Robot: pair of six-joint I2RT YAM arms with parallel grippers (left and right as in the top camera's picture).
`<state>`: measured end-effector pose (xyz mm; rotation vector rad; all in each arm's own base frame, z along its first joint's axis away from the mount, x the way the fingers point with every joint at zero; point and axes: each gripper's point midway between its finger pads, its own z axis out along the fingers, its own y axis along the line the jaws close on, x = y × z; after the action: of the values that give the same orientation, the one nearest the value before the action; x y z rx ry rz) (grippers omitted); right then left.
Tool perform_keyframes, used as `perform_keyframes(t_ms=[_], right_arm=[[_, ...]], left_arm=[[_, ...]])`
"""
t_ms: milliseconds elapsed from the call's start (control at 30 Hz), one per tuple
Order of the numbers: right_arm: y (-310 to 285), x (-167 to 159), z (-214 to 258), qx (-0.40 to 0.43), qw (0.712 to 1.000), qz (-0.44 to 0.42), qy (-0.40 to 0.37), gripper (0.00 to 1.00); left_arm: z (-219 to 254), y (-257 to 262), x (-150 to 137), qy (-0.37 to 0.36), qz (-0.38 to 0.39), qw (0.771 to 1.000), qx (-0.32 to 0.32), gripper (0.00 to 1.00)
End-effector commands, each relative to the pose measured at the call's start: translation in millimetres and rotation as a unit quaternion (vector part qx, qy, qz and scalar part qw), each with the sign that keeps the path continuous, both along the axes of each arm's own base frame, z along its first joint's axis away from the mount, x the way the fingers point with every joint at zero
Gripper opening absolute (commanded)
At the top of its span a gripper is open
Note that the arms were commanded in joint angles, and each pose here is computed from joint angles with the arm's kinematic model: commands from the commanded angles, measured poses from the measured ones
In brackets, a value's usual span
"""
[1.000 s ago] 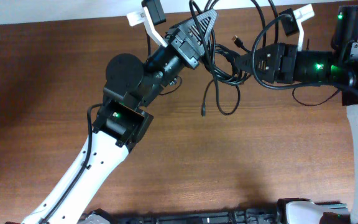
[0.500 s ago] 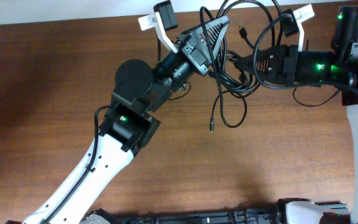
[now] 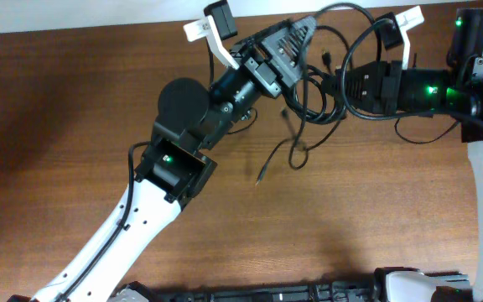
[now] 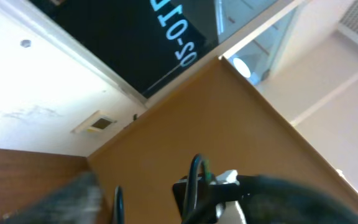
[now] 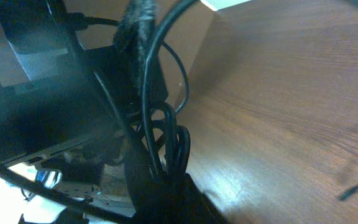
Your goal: Untangle cables
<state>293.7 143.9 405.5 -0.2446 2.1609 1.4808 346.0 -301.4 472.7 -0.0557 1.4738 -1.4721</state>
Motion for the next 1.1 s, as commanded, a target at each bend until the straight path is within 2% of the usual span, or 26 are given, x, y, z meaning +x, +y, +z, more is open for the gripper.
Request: perform_keyframes(t_ms=[0,133,300,400,467,600,767,900,1067], right_arm=[[-5.9,5.7,-2.5,-0.022,1.000,-0.019,-0.012,0.04],[-21.2,12.2,-2.6,-0.022,0.999,-0.044,-0.011,0.04],[-52.6,21.3,-4.2,-0.021,0.995,-0.095,-0.002,0.04],[-63.9,24.4,-4.1,-0.021,0.993,-0.113,-0.002,0.04],[-66.7,25.3,-4.3,-0.022,0.993,-0.117,-0.002,0.04],[-74.5,31.2,-12.7,-0.049,0.989,-0.142,0.002,0.04],[-74.3,31.1,-12.5,-0.050,0.989,-0.141,0.001,0.04],[-73.8,30.8,-12.4,-0.049,0.989,-0.140,0.001,0.04],[-73.2,30.5,-12.1,-0.048,0.989,-0.139,0.001,0.04]], left_arm=[[-13.2,17.3,21.2,-0.009,0.047,0.997,0.055,0.99],[-53.3,44.8,46.2,0.061,0.082,0.990,0.102,0.99],[-107.7,87.4,65.7,0.157,0.124,0.967,0.160,0.99],[-135.5,111.1,69.1,0.168,0.140,0.947,0.235,0.99],[-145.2,118.1,68.4,0.172,0.140,0.940,0.261,0.99],[-136.7,95.9,55.5,0.152,0.063,0.956,0.244,0.99],[-100.0,53.0,17.0,0.069,-0.102,0.972,0.198,0.99],[-85.4,36.8,3.8,0.072,-0.139,0.974,0.161,0.99],[-66.5,11.4,-13.3,0.022,-0.162,0.975,0.151,0.99]])
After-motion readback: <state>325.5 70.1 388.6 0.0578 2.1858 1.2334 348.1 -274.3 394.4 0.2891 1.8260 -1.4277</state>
